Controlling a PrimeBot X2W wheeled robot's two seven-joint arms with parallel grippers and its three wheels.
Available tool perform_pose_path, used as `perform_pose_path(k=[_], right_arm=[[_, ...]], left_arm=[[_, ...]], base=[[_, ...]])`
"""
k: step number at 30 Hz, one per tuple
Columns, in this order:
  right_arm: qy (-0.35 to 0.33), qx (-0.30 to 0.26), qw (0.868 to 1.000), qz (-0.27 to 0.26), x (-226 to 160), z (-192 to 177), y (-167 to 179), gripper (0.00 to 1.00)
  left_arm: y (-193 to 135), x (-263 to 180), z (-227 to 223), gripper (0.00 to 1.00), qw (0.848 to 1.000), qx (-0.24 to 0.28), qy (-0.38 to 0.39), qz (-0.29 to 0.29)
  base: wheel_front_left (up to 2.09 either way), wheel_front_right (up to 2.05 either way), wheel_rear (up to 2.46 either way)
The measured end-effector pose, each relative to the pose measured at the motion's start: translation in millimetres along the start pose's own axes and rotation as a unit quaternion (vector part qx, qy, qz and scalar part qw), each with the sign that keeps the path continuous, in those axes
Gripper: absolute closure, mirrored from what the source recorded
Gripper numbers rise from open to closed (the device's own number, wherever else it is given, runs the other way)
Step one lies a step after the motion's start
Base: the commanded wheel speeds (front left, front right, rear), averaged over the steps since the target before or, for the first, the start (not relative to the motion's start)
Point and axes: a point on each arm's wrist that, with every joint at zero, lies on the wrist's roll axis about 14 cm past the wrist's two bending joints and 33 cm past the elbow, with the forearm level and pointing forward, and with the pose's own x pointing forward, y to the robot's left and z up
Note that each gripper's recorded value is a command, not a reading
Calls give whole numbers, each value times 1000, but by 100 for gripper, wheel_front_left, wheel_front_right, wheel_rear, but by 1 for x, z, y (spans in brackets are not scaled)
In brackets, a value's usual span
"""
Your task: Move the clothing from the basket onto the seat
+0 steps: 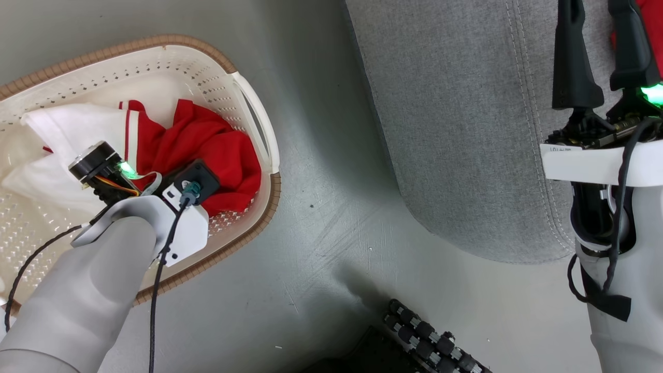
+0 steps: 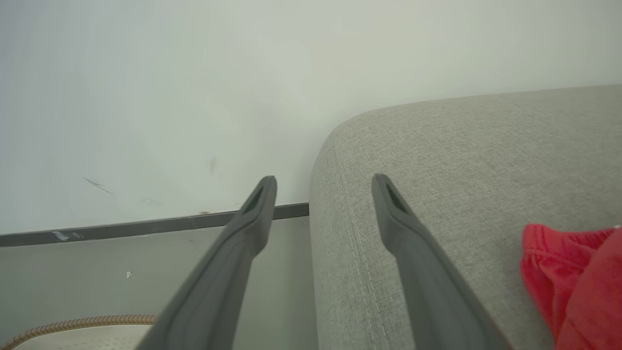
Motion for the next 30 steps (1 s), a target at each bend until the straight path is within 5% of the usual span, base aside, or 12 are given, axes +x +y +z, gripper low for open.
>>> perform_pose_path(k=[12,30], right_arm=[[-5,3,1000,-2,2,4,-1,0],[-26,10,1000,10,3,25,9,0]], left_arm=[[42,-11,41,100,986,-103,-96,85],[106,-79,94,100,945,-138,-198,221]], base=[[0,0,0],[0,0,0]])
